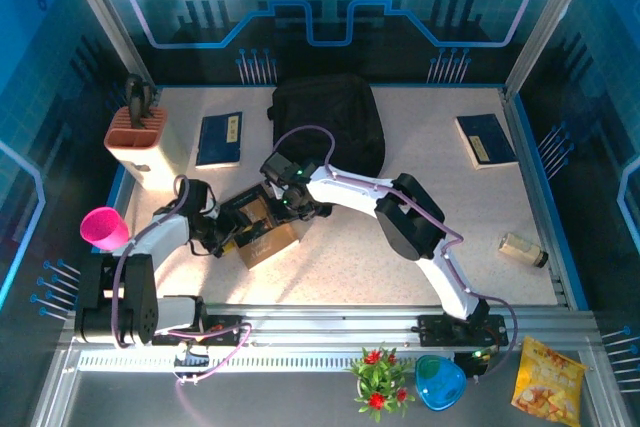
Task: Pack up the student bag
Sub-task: Rotate the book at the middle-left of the table, then pick up the book from the middle-left of the table.
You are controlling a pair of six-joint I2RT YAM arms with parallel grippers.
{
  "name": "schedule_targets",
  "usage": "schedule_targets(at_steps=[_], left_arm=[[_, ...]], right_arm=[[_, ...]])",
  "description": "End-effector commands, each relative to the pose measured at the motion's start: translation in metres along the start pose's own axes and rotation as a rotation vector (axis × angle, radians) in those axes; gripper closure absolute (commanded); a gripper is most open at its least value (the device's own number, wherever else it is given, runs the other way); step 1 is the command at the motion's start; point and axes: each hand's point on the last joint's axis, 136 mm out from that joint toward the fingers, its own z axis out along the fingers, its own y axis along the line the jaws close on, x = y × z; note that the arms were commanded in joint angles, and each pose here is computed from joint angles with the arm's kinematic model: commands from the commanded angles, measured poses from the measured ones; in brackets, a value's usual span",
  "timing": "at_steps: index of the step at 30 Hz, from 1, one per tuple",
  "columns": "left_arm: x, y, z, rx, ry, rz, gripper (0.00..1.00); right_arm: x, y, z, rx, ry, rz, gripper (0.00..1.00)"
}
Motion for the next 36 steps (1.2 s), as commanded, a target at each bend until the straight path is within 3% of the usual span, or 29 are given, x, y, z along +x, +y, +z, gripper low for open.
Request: schedule_targets(at_steps=[1,5,8,15,20,32,36], left_arm=[[0.008,0.004,0.008,0.004,0.05,-0.03,0.28],[0.009,-0.014,0.01,0.093,0.092,-0.001,0.3],[0.012,-0.04,0.001,0.21,0.119,0.047,0.37],[0.026,-0.09,-0.046,0.422,0.077,0.163,0.49],[0.029,-0.104,-0.054,0.524,0.054,0.165,0.52],[0.017,-0.082,-0.018,0.405,0.065,0.059,0.65],[0.01,-0.076,-0.02,0.339,0.026,0.058,0.76]], right_arm=[[0.014,-0.014,0.014,0.019,0.064,0.038,0.64],[0.018,-0.017,0.017,0.024,0.079,0.046,0.66],[0.02,-0.02,0.02,0.035,0.092,0.059,0.68],[0.023,-0.037,0.026,0.061,0.114,0.134,0.74],[0.026,-0.044,0.03,0.071,0.128,0.167,0.77],[0.033,-0.056,0.039,0.105,0.15,0.185,0.8],[0.015,-0.039,0.019,0.034,0.083,0.166,0.77]])
